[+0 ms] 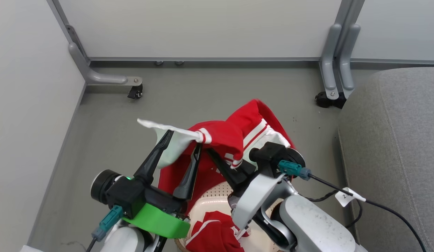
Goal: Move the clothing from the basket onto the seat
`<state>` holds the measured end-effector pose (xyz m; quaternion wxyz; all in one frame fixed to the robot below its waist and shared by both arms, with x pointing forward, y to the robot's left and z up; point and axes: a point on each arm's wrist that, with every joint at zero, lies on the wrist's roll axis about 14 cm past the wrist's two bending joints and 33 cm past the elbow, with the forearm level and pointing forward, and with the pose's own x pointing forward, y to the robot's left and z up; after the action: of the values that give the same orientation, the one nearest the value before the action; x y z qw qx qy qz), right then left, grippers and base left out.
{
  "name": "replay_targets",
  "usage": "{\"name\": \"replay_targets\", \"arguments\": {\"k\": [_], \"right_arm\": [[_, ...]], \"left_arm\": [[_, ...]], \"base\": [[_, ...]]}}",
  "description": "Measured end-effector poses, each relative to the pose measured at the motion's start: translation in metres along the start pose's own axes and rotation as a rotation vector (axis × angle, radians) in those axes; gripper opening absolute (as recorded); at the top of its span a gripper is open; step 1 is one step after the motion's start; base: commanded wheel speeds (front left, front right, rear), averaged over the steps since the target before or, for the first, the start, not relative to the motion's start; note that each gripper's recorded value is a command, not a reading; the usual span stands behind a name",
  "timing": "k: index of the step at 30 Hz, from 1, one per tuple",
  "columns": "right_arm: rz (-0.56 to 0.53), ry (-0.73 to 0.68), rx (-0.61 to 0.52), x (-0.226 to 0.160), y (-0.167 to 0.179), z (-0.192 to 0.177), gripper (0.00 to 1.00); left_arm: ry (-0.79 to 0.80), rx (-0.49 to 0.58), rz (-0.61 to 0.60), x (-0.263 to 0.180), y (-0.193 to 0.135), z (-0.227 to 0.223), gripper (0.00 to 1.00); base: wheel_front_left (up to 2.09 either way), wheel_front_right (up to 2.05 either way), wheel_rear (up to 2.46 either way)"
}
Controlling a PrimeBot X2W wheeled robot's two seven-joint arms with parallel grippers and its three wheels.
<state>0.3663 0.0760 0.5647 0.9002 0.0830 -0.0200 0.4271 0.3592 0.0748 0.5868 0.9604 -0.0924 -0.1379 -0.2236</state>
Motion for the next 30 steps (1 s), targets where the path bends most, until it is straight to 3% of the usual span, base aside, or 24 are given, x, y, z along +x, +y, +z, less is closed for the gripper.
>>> {"name": "replay_targets", "arguments": {"k": [13,30], "right_arm": [[-0.213,0.018,-0.040,-0.033,-0.075,0.003,0.00],[-0.645,0.023,-0.088,-0.142,-0.185,0.018,0.00]], "left_arm": [[0.208,0.065,-0.097,-0.016,-0.011,-0.046,1.00],[0.337,0.012,-0.368,-0.011,-0.076,-0.089,1.00]], "base": [[0.00,0.00,0.00],[0.00,0.00,0.00]]}}
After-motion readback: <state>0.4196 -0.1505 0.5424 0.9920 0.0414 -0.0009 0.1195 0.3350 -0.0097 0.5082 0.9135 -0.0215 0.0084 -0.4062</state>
